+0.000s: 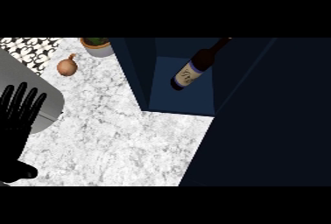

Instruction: Pick up the wine, place it into the cabinet and close the cabinet

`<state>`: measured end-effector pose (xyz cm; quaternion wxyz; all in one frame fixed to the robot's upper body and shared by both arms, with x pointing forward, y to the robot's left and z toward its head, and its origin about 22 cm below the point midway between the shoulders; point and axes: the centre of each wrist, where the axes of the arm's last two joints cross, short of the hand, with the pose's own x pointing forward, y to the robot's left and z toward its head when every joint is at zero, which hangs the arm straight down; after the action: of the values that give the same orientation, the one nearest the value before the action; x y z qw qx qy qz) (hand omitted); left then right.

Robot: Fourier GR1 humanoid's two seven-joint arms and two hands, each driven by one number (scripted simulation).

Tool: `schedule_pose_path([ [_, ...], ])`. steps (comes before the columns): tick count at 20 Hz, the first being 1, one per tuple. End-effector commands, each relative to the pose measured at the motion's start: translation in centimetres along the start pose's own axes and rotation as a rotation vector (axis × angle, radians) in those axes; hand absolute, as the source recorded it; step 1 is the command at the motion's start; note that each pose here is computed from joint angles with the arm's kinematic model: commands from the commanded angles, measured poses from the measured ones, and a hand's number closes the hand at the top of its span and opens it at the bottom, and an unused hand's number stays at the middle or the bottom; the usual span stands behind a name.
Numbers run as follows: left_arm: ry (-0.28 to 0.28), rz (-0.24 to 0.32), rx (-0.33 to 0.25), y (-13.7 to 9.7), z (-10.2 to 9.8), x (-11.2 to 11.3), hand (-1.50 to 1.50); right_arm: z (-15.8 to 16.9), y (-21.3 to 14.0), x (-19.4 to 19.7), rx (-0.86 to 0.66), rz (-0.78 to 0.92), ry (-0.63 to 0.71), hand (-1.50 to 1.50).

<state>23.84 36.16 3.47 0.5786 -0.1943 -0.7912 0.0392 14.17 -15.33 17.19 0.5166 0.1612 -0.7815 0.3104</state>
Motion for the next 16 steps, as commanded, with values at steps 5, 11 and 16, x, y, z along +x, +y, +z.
schedule_pose_path([
  [5,-0.005,-0.004,0.02,2.1,-0.4,1.5,-1.5,-10.5,4.2,2.0,0.055,-0.163,-0.02,1.5],
  [11,-0.012,-0.009,0.063,4.3,2.1,2.2,-1.5,-17.9,4.4,4.0,0.01,-0.185,0.033,1.5],
  [16,0.009,-0.008,0.077,2.2,2.8,0.0,-1.5,-20.9,3.1,1.8,-0.047,-0.248,0.049,1.5],
])
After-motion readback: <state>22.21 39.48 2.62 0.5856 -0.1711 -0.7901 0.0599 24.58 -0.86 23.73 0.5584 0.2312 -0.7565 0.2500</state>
